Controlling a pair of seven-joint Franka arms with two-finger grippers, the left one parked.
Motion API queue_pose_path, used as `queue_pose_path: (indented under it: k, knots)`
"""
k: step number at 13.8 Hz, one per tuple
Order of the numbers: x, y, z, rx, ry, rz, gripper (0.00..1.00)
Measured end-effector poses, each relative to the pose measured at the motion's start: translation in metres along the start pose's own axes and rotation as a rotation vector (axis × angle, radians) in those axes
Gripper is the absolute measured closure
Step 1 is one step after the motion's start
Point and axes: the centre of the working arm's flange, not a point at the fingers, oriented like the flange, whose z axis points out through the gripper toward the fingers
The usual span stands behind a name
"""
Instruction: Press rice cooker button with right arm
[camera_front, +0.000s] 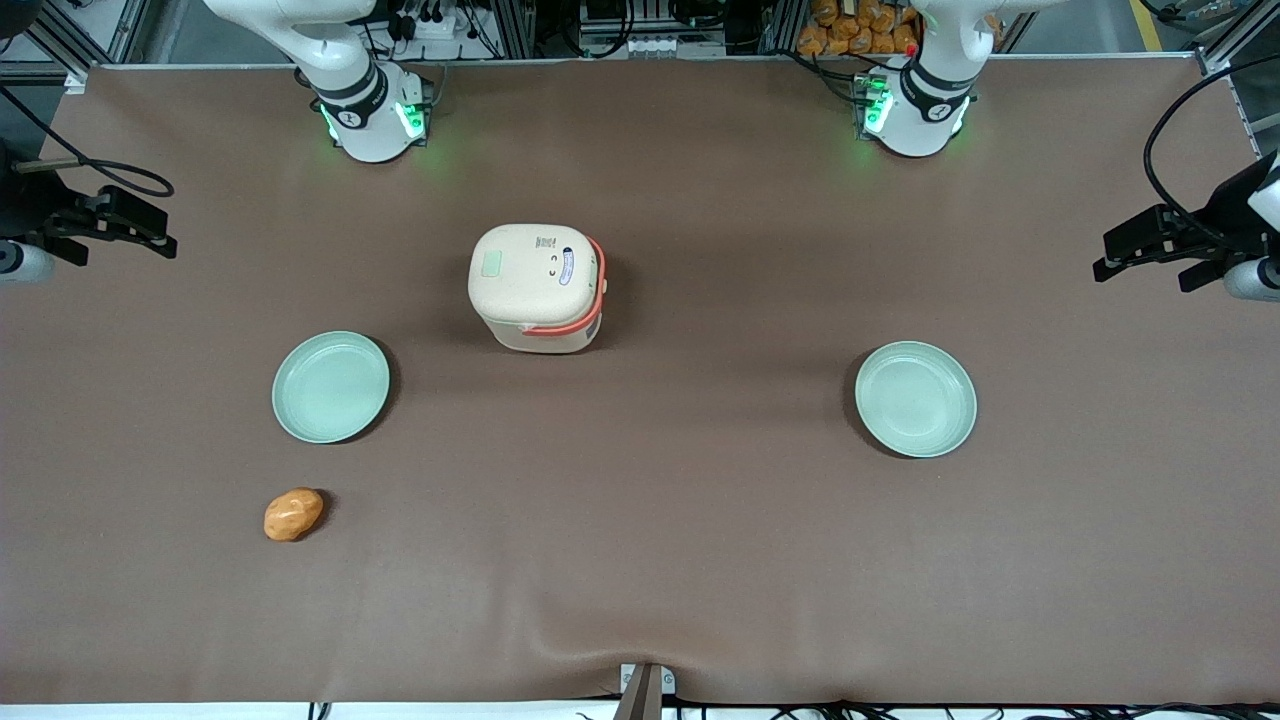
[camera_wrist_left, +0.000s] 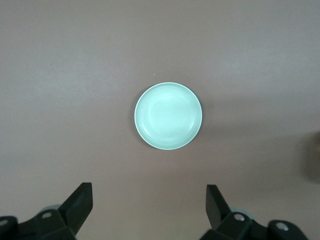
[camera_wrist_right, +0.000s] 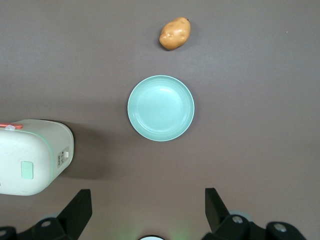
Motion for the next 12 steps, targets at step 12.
queue_pose_path:
  k: [12]
  knots:
    - [0.001, -0.018, -0.001, 0.001, 0.002, -0.034, 0.0]
